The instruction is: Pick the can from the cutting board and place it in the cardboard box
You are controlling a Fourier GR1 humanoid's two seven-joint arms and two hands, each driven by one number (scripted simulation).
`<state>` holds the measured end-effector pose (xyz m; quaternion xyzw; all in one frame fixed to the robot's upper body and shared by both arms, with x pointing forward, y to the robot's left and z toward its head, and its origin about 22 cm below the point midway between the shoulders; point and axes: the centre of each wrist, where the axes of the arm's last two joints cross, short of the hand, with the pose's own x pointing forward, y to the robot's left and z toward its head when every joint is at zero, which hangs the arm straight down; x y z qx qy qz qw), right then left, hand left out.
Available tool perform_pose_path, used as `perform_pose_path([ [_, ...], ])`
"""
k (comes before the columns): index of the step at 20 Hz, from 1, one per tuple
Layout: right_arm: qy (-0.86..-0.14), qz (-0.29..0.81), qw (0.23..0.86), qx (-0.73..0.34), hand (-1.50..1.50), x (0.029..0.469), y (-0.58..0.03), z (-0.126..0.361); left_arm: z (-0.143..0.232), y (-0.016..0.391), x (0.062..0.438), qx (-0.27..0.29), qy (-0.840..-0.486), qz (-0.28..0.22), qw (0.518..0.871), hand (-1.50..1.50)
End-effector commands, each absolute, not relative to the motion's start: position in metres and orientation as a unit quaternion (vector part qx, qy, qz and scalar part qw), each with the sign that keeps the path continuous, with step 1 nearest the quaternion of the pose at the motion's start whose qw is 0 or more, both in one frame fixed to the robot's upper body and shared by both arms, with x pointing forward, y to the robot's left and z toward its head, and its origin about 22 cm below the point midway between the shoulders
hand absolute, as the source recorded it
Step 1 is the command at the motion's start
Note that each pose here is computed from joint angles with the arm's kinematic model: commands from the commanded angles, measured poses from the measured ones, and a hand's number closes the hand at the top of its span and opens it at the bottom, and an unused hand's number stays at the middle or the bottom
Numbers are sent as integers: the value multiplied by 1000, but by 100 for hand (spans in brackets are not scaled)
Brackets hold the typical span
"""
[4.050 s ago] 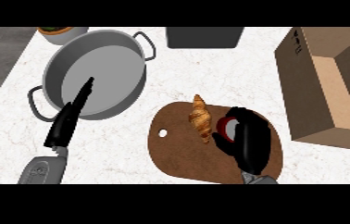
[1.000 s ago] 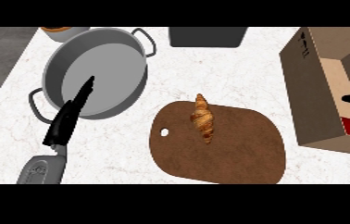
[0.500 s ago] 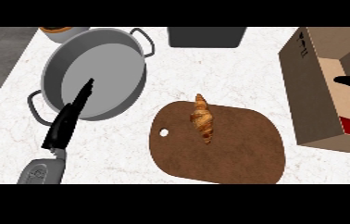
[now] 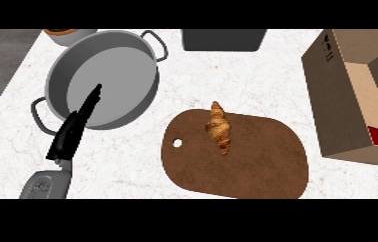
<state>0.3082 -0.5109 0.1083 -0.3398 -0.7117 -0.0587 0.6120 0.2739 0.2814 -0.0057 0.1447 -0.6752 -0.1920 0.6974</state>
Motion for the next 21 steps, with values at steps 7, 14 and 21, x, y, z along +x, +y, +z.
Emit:
perform_pose_path([
  [7, -738, -144, 544, -372, -150, 242, -580, 91, -14, 275, 271, 139, -669, -190, 705, 0],
  [14, -736, -150, 542, -376, -150, 196, -603, 77, -9, 276, 270, 140, -668, -191, 706, 0],
  [21, -731, -118, 553, -381, -150, 178, -611, 75, -8, 272, 272, 134, -672, -200, 700, 0],
])
